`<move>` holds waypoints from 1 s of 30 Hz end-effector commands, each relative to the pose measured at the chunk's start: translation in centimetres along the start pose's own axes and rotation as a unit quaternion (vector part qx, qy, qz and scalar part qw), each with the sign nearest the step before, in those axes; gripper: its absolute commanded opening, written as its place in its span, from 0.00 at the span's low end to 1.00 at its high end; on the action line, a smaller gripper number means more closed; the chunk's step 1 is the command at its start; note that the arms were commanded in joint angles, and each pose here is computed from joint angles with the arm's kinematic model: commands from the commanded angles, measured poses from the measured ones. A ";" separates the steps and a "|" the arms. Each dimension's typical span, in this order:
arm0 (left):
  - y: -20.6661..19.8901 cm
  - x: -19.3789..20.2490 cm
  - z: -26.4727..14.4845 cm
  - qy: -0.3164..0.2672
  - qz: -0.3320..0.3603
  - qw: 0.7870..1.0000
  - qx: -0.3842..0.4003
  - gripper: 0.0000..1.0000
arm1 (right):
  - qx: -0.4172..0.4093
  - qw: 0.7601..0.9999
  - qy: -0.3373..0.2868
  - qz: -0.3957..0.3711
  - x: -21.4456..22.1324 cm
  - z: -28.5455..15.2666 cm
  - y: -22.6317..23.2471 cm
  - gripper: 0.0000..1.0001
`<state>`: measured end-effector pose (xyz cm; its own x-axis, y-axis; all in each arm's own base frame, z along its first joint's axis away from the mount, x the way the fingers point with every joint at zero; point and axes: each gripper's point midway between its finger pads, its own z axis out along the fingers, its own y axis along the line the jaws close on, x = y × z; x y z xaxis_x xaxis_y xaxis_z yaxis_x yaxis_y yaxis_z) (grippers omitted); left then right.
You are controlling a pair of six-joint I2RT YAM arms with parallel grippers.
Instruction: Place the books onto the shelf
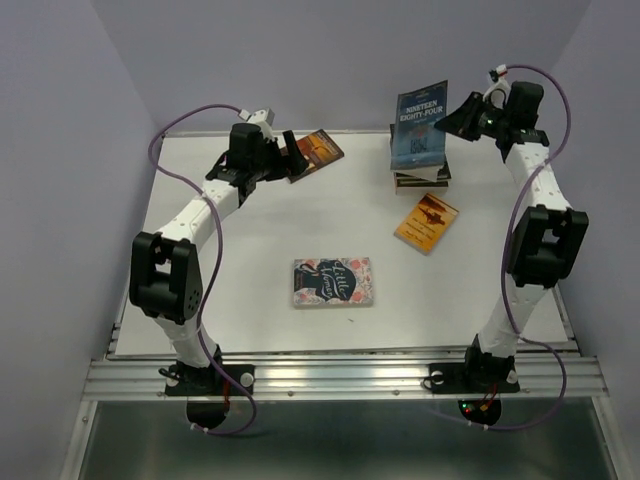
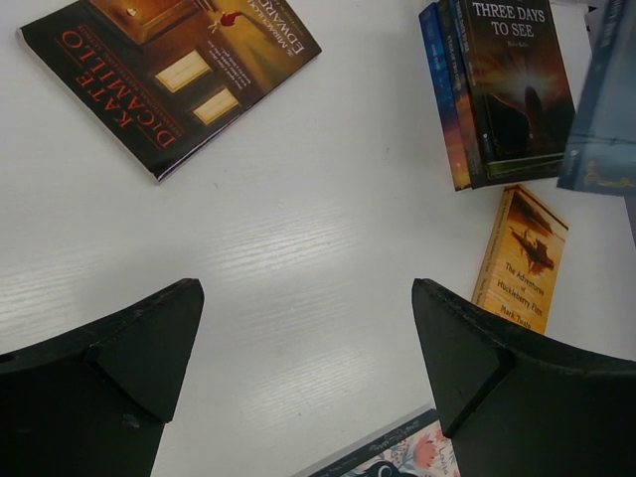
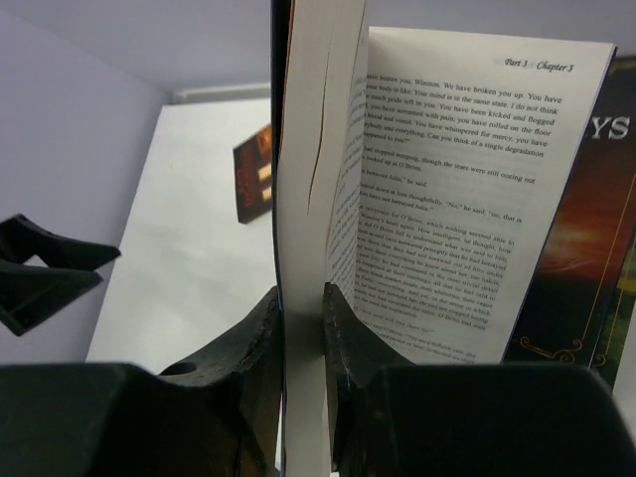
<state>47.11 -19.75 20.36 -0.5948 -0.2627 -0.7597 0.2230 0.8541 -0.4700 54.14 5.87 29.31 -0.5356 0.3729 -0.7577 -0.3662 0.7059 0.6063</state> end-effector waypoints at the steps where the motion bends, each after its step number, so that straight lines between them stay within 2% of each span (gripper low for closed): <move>1: -0.7 -2.3 -0.3 -0.023 0.014 1.000 0.013 0.99 | -0.046 0.998 0.043 -0.009 0.6 1.6 0.3 0.01; 13: 0.3 -1.2 0.2 -0.003 0.014 1.000 0.003 0.99 | 0.029 0.999 0.031 0.009 0.3 4.1 -6.8 0.01; 21: 0.8 -0.6 0.4 0.008 0.014 1.000 0.000 0.99 | -0.017 0.999 0.051 -0.002 1.3 5.8 -9.2 0.01; 30: 1.6 0.5 0.7 0.028 0.020 0.999 -0.010 0.99 | -0.003 0.999 0.050 0.001 2.0 7.0 -12.8 0.03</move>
<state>47.20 -18.95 17.38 -0.6537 -0.2210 -0.7238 0.1987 0.8727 -0.4459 61.82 2.38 13.89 -0.7066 0.3496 -0.6152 -0.2347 0.7045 0.6698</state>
